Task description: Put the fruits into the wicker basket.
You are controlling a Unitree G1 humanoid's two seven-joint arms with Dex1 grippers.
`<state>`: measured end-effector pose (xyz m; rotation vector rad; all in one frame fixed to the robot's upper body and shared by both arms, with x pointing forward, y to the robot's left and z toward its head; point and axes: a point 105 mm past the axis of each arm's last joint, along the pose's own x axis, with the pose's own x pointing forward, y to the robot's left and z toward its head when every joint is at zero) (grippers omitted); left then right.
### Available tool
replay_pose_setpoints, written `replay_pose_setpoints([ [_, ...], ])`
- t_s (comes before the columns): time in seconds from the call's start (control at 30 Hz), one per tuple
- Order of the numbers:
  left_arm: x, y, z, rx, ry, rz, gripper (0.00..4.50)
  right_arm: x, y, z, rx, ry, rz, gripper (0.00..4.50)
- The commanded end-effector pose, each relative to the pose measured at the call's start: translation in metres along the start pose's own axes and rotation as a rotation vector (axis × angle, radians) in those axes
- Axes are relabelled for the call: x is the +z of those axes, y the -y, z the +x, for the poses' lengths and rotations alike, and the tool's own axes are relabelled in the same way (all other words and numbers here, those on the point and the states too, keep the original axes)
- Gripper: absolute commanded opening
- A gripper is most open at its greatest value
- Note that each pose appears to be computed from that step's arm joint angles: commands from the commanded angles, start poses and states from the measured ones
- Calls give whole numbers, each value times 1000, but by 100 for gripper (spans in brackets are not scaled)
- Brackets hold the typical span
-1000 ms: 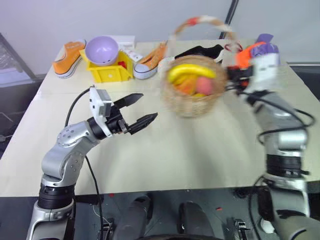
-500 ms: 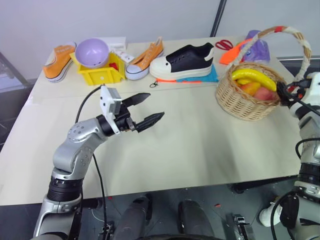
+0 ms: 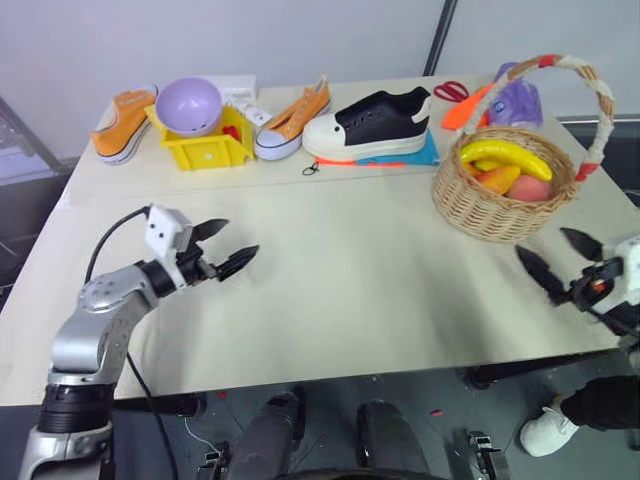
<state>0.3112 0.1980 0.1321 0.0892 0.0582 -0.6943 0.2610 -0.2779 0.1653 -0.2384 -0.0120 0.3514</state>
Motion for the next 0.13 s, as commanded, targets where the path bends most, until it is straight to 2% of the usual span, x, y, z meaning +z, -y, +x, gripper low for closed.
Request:
replay_pose_setpoints([
  [0.03,-2,-8,-10,52,5,27,450,2,-28,14,113,17,16,391],
  [0.13,-8,-7,-15,68,6,18,450,-7,-45,24,181,2,23,391],
])
